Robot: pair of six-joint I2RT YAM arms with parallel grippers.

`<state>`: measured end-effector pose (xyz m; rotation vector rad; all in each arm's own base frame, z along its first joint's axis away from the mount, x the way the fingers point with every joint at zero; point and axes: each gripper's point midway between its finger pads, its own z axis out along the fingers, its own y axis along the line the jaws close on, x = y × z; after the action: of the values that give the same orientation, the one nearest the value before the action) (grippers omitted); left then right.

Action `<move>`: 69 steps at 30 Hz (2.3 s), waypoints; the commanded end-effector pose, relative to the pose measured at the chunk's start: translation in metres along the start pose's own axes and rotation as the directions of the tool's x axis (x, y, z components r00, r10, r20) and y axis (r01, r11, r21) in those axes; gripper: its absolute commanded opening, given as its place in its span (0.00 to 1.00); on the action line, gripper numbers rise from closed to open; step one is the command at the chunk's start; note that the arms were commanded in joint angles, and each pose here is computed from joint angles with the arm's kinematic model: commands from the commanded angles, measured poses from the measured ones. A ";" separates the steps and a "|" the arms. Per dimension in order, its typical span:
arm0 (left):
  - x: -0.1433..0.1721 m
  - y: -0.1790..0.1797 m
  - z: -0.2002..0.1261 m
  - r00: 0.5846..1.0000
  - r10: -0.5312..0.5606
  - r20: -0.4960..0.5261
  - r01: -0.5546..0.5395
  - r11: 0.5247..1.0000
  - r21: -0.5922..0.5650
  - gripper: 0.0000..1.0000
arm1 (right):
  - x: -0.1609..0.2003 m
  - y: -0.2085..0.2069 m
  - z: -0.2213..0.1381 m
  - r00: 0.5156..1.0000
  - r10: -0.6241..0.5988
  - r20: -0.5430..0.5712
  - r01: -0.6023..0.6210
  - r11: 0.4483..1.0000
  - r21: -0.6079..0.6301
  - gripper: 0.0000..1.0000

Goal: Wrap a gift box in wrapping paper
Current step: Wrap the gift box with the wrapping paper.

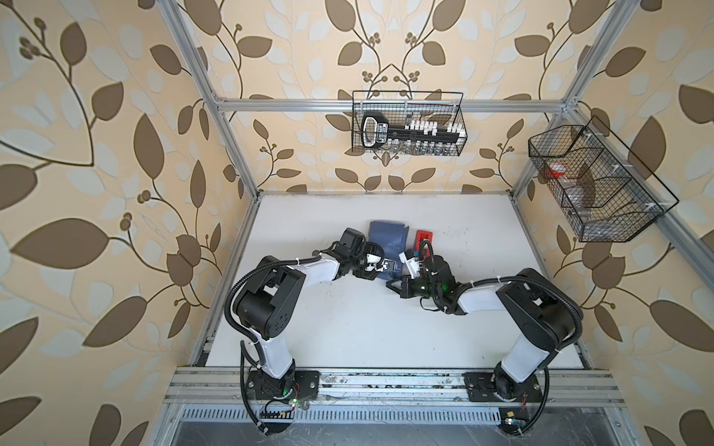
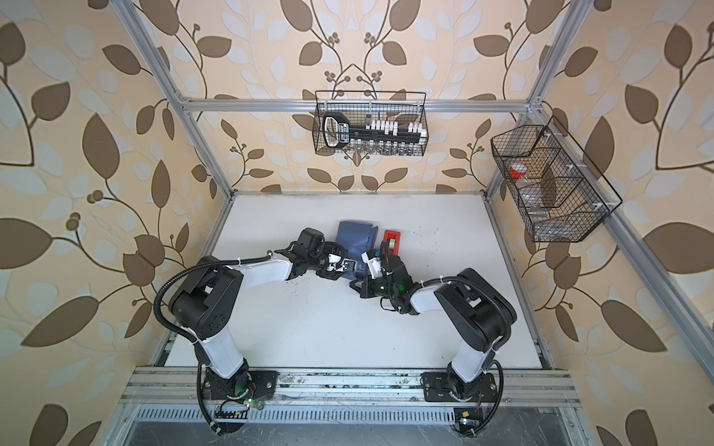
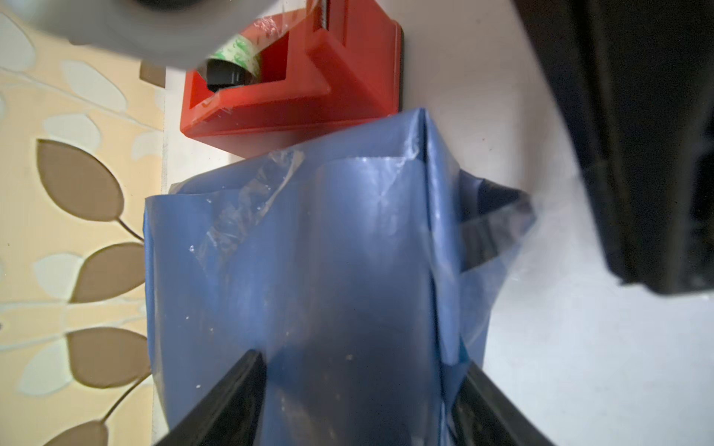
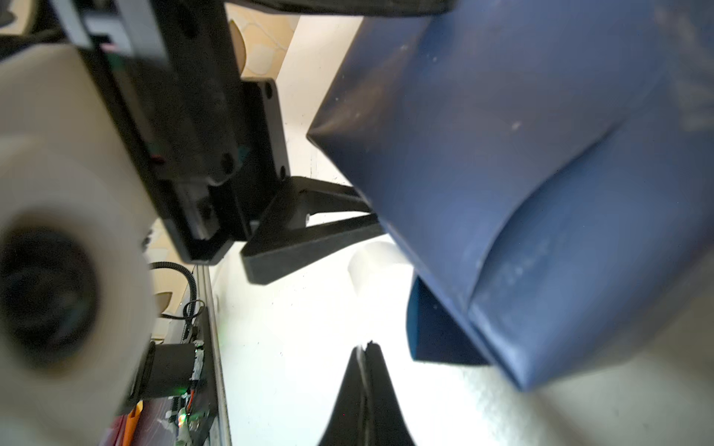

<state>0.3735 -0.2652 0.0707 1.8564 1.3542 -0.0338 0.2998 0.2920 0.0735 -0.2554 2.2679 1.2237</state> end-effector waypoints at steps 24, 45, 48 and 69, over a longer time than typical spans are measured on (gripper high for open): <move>0.033 -0.071 0.010 0.986 -0.094 -0.136 0.123 0.967 0.222 0.74 | -0.049 0.024 0.021 0.999 0.014 0.051 -0.006 0.988 -0.154 0.00; 0.032 -0.070 0.010 0.986 -0.094 -0.134 0.122 0.968 0.219 0.75 | -0.008 0.002 0.026 0.995 0.097 0.034 -0.096 0.995 -0.031 0.00; 0.032 -0.070 0.010 0.987 -0.094 -0.132 0.122 0.968 0.220 0.75 | -0.007 -0.006 0.029 0.991 0.126 0.042 -0.126 0.992 -0.004 0.00; 0.031 -0.070 0.009 0.987 -0.092 -0.131 0.120 0.969 0.218 0.75 | -0.007 -0.011 0.029 0.981 0.175 0.083 -0.181 0.981 0.066 0.24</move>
<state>0.3737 -0.2654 0.0710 1.8552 1.3553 -0.0344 0.3199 0.3090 0.0527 -0.0181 2.3203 1.2052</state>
